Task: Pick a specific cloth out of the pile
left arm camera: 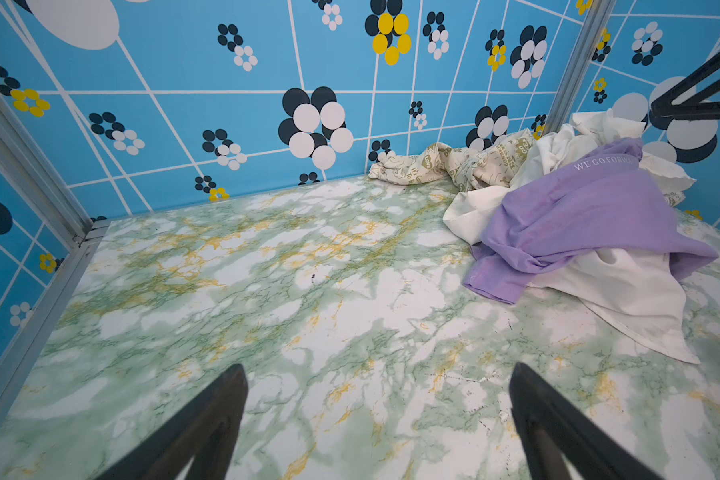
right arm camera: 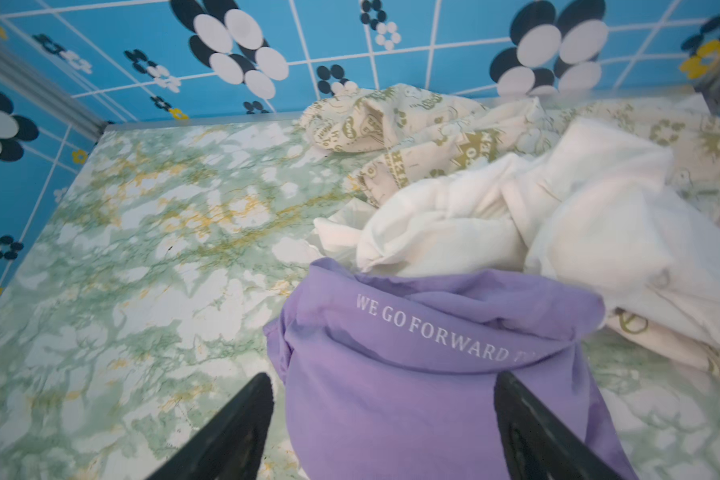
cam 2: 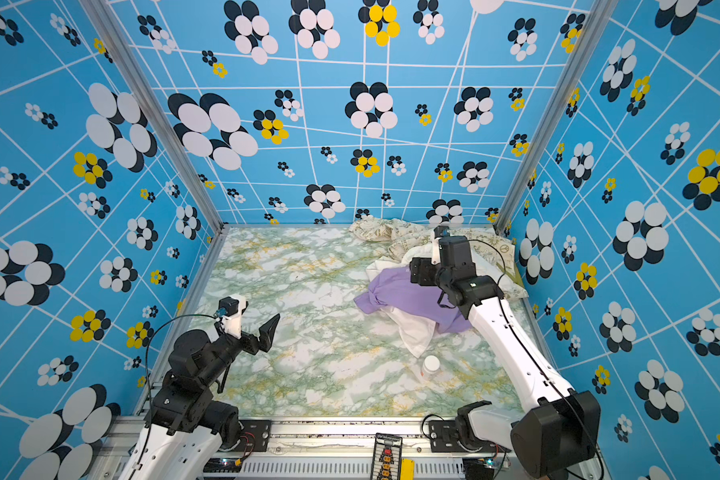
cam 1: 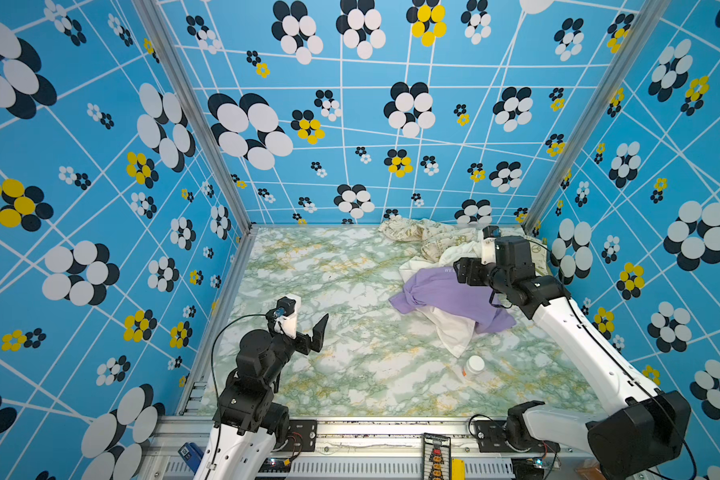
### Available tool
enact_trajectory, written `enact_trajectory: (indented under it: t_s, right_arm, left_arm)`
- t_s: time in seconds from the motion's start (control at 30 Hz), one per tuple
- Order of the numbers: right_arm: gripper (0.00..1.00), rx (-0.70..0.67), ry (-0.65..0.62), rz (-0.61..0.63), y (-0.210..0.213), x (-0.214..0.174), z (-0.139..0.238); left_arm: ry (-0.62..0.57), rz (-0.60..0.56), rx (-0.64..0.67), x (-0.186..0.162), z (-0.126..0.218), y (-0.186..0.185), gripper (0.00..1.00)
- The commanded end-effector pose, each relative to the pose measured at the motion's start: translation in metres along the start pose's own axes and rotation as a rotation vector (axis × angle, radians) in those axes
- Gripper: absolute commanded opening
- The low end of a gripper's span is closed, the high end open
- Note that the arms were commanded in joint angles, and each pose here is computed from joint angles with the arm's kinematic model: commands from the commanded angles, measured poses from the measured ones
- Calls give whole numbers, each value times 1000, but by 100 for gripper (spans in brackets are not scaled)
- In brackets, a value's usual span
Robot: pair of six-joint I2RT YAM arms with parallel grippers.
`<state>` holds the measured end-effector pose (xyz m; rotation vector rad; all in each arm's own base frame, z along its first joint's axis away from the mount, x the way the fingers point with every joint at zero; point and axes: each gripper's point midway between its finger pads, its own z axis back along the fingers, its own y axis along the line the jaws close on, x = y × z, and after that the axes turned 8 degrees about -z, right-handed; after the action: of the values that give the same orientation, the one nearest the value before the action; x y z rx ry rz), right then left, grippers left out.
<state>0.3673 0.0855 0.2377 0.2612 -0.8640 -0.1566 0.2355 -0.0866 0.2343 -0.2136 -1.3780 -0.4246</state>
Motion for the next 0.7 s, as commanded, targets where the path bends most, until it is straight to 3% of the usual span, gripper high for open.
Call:
enact_trajectory:
  t_s: [0.0,0.13,0.67]
  right_arm:
    - [85,-85,-5,-253,-42,-12,2]
    - [85,-135,2,-450,-85,-31,2]
    - [63,-99,160,-657,-95,-109,-13]
  left_arm:
    - [-20,-21,-4,7,3,-2,99]
    - [-18,-21,-6,6,3,-2,99]
    - [-18,-20,-7,6,3,-2,99]
